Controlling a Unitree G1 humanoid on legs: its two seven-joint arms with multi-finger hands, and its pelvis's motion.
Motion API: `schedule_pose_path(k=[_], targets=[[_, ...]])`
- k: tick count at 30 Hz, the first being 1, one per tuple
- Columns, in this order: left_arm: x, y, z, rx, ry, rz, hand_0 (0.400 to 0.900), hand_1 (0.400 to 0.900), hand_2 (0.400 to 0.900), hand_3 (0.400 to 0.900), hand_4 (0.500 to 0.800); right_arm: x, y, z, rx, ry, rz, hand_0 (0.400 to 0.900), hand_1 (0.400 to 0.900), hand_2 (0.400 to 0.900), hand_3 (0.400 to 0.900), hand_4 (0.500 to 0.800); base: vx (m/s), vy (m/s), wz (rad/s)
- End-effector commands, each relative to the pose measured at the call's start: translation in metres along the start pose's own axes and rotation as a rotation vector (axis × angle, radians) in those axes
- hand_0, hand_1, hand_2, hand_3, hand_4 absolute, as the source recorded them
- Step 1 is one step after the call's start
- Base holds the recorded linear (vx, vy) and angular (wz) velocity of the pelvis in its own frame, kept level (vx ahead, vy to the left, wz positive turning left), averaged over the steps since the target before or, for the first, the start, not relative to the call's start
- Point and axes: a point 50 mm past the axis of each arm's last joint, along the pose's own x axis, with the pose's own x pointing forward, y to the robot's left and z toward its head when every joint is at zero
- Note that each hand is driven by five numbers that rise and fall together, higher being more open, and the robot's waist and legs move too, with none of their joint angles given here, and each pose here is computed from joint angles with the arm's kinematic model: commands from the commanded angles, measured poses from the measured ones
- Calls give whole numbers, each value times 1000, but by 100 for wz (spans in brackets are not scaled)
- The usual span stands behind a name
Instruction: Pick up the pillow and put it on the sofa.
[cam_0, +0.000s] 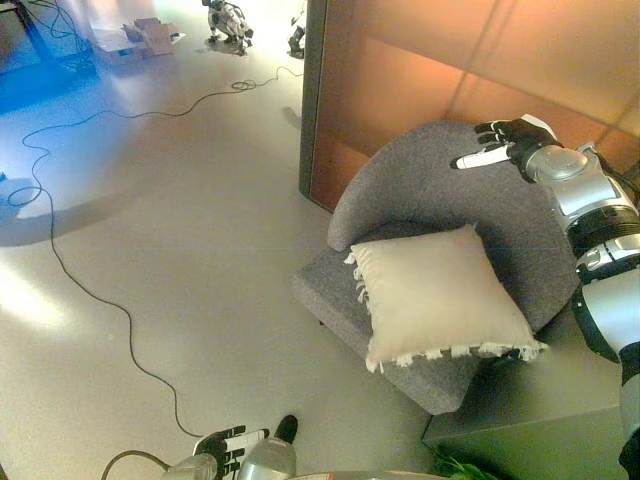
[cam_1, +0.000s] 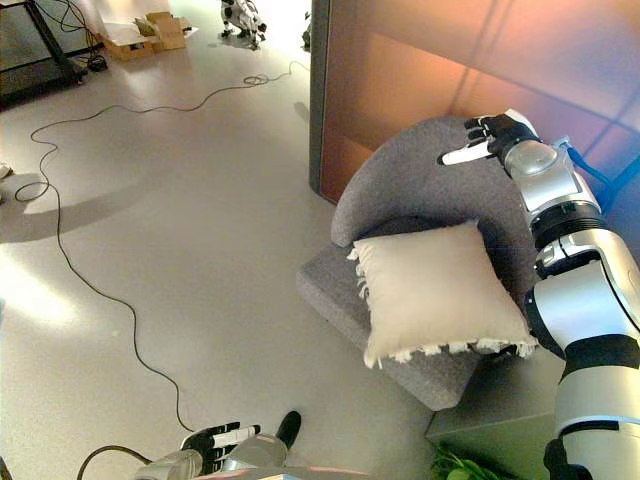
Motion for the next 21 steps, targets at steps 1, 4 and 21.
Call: schedule_pose_path(k=[1, 4, 21], targets=[[-4, 7, -34, 157, 131, 3, 900, 900, 900, 900, 800, -12, -34, 49, -53, -170, -142, 900, 900, 900, 900, 800, -48, 21, -23], [-4, 6, -32, 155, 135, -1, 900, 900, 900, 900, 800, -11, -27, 45, 12, -189, -105, 900, 900, 900, 900, 800, -58, 21, -26], [3, -19, -14, 62, 69, -42, 900, 900, 900, 900, 800, -62, 198, -114, 505, 29, 306, 900, 900, 900, 900, 800, -61, 14, -36]])
